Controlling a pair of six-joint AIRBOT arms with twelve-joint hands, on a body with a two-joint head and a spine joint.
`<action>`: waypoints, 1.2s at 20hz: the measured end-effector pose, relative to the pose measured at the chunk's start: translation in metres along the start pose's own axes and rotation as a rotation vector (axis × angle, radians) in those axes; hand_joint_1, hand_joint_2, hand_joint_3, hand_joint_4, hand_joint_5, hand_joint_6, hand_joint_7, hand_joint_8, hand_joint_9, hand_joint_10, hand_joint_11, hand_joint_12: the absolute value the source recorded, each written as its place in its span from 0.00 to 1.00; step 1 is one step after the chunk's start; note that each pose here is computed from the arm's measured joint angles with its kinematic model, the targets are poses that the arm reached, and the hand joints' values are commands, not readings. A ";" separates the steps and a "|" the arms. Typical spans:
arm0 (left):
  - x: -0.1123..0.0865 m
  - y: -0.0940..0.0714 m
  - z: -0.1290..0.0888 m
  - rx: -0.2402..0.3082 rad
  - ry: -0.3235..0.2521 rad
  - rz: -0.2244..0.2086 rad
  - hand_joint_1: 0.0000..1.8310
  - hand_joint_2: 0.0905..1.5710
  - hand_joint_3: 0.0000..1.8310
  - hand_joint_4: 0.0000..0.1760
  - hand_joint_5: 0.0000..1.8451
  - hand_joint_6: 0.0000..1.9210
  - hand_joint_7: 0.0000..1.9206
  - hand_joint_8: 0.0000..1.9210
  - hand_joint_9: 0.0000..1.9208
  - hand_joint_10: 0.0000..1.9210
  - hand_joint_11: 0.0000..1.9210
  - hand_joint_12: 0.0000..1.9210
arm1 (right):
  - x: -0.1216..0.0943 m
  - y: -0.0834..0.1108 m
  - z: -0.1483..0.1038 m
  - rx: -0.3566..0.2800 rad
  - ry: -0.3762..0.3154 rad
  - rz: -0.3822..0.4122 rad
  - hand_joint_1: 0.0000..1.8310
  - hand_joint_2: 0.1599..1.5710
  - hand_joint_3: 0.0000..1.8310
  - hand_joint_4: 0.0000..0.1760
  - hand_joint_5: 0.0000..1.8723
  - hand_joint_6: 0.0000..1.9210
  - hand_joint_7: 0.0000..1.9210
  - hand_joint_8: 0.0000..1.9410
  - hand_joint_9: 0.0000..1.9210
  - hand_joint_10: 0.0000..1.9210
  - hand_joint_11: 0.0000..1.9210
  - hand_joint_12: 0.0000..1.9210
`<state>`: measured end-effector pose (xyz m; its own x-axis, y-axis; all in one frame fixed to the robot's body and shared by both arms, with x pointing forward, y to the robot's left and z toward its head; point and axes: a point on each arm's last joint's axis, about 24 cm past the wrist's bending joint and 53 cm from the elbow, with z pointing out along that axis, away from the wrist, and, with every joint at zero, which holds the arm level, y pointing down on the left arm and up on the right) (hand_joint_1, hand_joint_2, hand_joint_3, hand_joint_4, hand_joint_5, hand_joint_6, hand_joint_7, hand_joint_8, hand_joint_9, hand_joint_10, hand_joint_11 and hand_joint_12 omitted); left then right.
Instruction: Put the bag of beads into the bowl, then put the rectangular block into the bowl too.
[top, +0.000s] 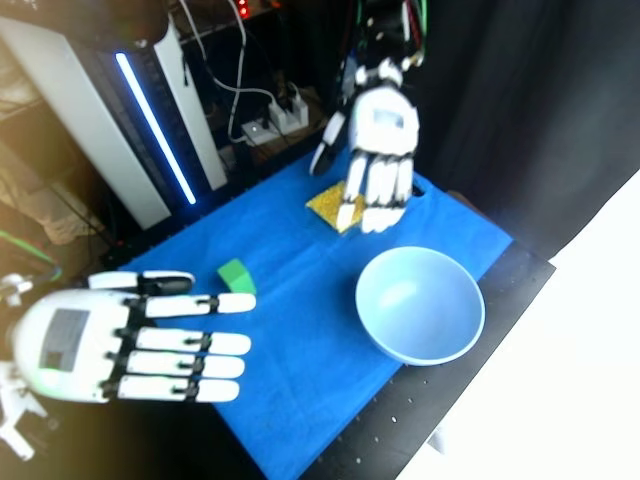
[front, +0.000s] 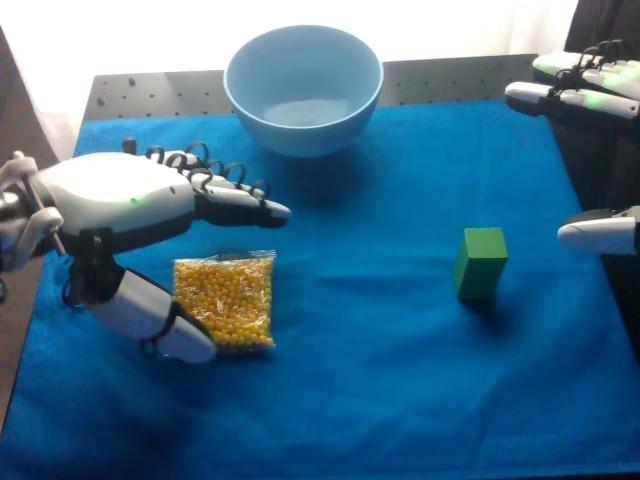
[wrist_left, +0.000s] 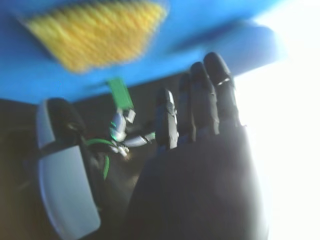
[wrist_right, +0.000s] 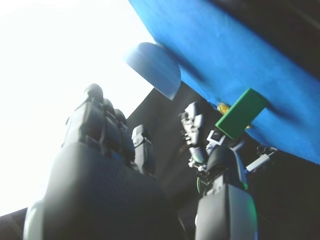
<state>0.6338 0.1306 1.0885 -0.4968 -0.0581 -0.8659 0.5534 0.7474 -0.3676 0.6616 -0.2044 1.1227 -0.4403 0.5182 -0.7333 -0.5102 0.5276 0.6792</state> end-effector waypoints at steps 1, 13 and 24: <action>0.000 0.002 0.002 -0.010 0.012 0.024 0.53 0.42 0.00 0.36 0.19 0.00 0.18 0.00 0.23 0.01 0.01 0.53 | 0.000 0.000 0.000 -0.002 0.000 -0.001 0.32 0.62 0.00 1.00 0.07 0.00 0.02 0.00 0.00 0.00 0.02 0.02; 0.012 0.004 0.026 -0.027 0.068 0.111 0.58 0.70 0.00 0.02 0.52 0.50 0.45 0.43 0.35 0.54 0.10 0.90 | 0.002 0.001 0.000 -0.005 0.006 -0.004 0.21 0.69 0.01 1.00 0.09 0.00 0.04 0.00 0.01 0.00 0.06 0.02; -0.084 -0.005 -0.003 0.018 -0.199 0.023 0.66 0.64 0.00 0.00 0.65 0.30 0.43 0.72 0.30 0.89 0.21 1.00 | 0.005 0.000 0.001 0.000 0.011 0.000 0.18 0.73 0.01 1.00 0.08 0.00 0.06 0.00 0.04 0.00 0.07 0.02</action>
<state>0.6710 0.1335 1.1636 -0.3427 -0.1721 -0.9235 0.5760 0.7381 -0.3513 0.6606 -0.2016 1.1190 -0.4483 0.5110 -0.7334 -0.5100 0.5276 0.6793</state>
